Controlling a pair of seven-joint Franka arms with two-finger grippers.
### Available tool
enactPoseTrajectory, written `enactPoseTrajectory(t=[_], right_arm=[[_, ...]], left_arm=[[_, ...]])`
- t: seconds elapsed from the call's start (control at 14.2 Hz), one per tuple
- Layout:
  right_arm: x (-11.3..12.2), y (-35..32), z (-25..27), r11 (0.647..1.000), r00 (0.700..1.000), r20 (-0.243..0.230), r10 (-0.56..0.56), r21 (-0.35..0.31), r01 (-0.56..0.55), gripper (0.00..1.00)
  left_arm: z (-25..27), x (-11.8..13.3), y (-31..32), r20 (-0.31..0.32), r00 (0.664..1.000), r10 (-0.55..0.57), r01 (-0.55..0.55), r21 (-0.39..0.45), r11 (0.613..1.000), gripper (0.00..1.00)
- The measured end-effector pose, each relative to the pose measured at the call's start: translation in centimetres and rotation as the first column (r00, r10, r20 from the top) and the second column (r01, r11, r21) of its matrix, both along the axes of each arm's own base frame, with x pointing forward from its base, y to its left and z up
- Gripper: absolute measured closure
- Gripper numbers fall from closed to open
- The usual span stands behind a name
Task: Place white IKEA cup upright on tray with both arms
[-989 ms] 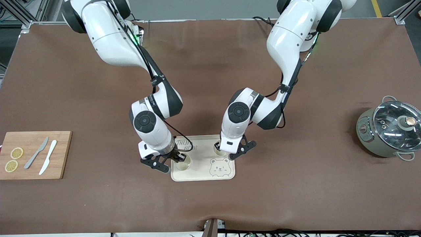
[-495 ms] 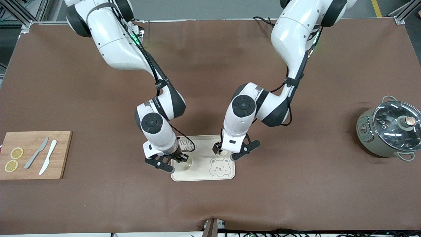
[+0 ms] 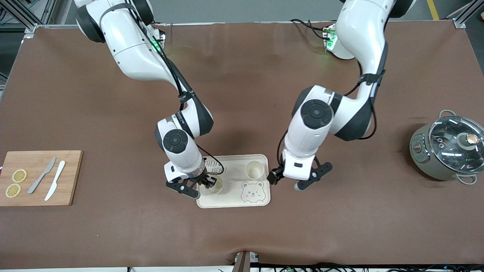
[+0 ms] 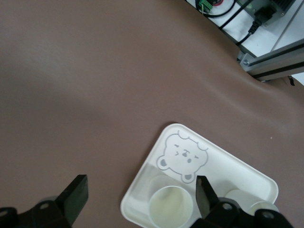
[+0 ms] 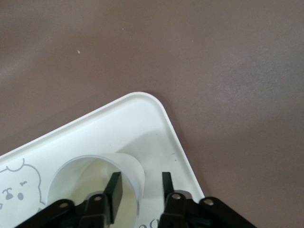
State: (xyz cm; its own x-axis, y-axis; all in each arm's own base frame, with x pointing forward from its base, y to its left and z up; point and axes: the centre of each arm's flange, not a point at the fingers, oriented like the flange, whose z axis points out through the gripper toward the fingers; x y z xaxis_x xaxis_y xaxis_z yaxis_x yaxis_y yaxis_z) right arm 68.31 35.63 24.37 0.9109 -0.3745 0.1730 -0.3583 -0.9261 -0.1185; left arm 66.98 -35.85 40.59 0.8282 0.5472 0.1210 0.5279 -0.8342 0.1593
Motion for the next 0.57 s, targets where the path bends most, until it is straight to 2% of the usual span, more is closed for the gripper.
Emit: enactPoseTrajectory(t=[0.35, 0.57], right_arm=[[0.6, -0.2, 2.2, 1.0, 0.999, 0.032, 0.008, -0.013, -0.008, 0.01], [0.4, -0.6, 7.4, 1.0, 1.0, 0.005, 0.002, -0.03, -0.001, 0.0]], left_arm=[[5.6, 0.6, 7.1, -0.055, 0.993, -0.105, 0.108, 0.052, 0.993, 0.0], [8.5, 0.7, 11.7, -0.09, 0.978, -0.186, 0.193, 0.073, 0.978, 0.0]])
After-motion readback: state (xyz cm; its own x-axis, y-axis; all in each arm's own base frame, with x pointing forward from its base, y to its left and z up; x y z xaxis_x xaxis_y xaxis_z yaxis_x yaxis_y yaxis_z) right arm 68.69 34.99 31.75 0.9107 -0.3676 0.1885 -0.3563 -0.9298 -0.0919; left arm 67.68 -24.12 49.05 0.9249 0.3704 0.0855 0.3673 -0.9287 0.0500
